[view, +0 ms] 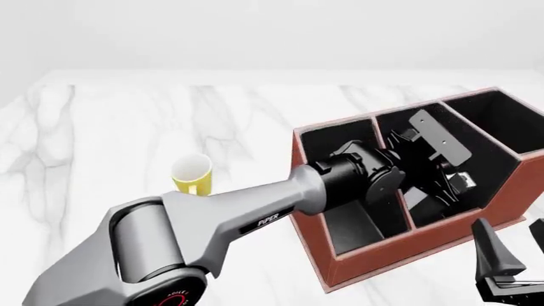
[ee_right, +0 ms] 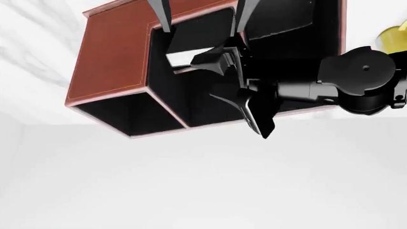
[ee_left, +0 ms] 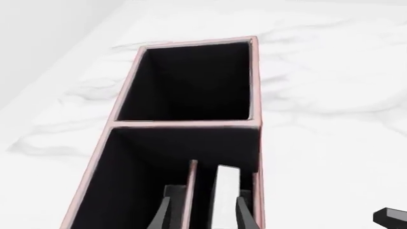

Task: Pick up the book and place it in the back compartment of the caddy.

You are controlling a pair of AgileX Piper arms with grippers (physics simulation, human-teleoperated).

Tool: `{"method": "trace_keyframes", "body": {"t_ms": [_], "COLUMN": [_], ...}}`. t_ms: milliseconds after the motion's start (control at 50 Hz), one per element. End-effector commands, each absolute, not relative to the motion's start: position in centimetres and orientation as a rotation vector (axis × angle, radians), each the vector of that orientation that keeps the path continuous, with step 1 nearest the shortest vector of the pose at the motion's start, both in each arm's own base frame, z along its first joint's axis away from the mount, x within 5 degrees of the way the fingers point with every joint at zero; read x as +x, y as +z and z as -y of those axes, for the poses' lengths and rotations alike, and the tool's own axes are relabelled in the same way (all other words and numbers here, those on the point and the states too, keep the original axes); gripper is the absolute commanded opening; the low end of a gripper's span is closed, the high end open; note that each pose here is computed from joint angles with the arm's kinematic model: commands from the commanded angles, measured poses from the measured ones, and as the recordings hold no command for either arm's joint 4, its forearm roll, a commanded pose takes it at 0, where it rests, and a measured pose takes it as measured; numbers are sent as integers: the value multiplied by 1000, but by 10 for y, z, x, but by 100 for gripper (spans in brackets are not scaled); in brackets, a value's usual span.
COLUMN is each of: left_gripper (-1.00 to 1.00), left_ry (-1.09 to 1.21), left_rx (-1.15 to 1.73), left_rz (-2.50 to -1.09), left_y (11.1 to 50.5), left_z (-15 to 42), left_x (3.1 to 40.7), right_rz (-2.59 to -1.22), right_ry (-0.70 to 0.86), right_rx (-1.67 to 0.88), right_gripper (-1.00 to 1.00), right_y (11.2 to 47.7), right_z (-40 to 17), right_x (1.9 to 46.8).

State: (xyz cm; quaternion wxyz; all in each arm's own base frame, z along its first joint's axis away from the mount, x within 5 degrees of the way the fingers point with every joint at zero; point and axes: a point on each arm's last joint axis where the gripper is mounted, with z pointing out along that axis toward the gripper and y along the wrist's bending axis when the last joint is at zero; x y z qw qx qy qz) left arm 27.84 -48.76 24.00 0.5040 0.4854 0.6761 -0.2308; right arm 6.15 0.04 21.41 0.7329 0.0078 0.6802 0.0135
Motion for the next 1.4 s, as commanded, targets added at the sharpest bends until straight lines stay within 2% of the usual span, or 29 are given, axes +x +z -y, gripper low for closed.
{"method": "trace_keyframes", "body": {"t_ms": [20,120,360,560,720,760,1000,1260,1400], "left_gripper": [100,100,100,100,100,100,100,100,100], "left_ry": [-559,-542,-489,-466,-394,-343,-264,-269,-284], "left_rx": [1149,1120,1098,1055,968,917,743,699,688], "left_rz": [-1596,-1555,-1492,-1435,-1420,-1414,-1480,-1489,-1485], "left_y": [271,307,352,373,389,392,380,366,367], "left_z": [476,458,408,366,311,288,208,196,194], "left_x": [276,280,272,259,266,278,280,277,273], "right_rz": [-1495,-1494,-1491,-1487,-1488,-1489,-1492,-1493,-1591], "right_ry": [28,25,13,11,12,11,-1,-23,35], "right_rx": [15,13,7,4,5,6,-2,-13,-16], "right_gripper": [100,100,100,100,100,100,100,100,100], "right_y": [214,214,214,214,214,214,214,213,210], "right_z": [0,0,0,0,0,0,0,0,-3], "right_x": [62,61,60,59,58,58,59,58,86]}}
